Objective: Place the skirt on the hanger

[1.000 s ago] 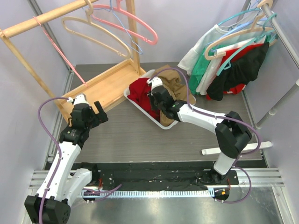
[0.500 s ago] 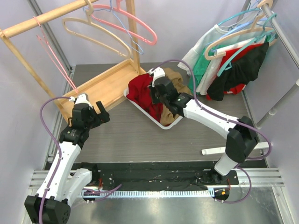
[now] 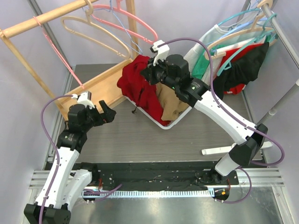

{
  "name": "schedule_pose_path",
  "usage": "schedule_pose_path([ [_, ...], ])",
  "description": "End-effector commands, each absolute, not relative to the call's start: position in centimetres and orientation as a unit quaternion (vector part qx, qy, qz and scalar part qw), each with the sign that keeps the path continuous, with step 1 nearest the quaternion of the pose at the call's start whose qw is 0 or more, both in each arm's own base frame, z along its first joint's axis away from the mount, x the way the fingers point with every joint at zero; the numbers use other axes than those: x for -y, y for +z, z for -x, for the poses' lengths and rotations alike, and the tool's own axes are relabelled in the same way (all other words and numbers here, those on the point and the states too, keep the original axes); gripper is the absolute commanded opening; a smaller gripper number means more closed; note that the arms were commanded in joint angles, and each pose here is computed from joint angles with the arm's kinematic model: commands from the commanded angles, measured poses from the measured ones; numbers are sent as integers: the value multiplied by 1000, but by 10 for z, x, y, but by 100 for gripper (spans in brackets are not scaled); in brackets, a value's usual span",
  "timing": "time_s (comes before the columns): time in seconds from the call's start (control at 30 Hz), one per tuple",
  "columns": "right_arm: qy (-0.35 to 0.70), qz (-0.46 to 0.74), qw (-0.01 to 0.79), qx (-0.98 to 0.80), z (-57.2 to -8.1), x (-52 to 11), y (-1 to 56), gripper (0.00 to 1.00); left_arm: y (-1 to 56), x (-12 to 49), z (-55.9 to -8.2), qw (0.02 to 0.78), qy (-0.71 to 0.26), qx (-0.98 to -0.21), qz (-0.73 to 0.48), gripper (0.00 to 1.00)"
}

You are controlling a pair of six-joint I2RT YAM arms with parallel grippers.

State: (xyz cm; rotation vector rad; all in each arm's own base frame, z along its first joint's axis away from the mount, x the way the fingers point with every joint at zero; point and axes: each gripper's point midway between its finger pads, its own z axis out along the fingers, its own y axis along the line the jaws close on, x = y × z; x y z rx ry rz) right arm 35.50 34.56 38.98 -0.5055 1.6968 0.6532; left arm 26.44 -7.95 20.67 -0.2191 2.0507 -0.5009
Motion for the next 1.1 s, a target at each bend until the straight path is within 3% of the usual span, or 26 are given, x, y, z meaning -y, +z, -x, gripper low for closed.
schedule_pose_path([
  [0.0,393,239,672,-580,-305,-343,532,1,260,100,-259,549,-267,-792,28,100],
  [0.27,454,255,686,-508,-264,-334,594,1,291,109,-241,588,-305,-749,4,100],
  [0.4,458,261,667,-526,-264,-339,580,1,312,111,-234,610,-315,-727,-11,100],
  [0.83,386,225,480,-755,-284,-345,340,1,311,115,-217,609,-338,-717,-14,100],
  [1.07,332,165,462,-805,-304,-331,287,1,272,135,-222,549,-390,-739,-14,96],
])
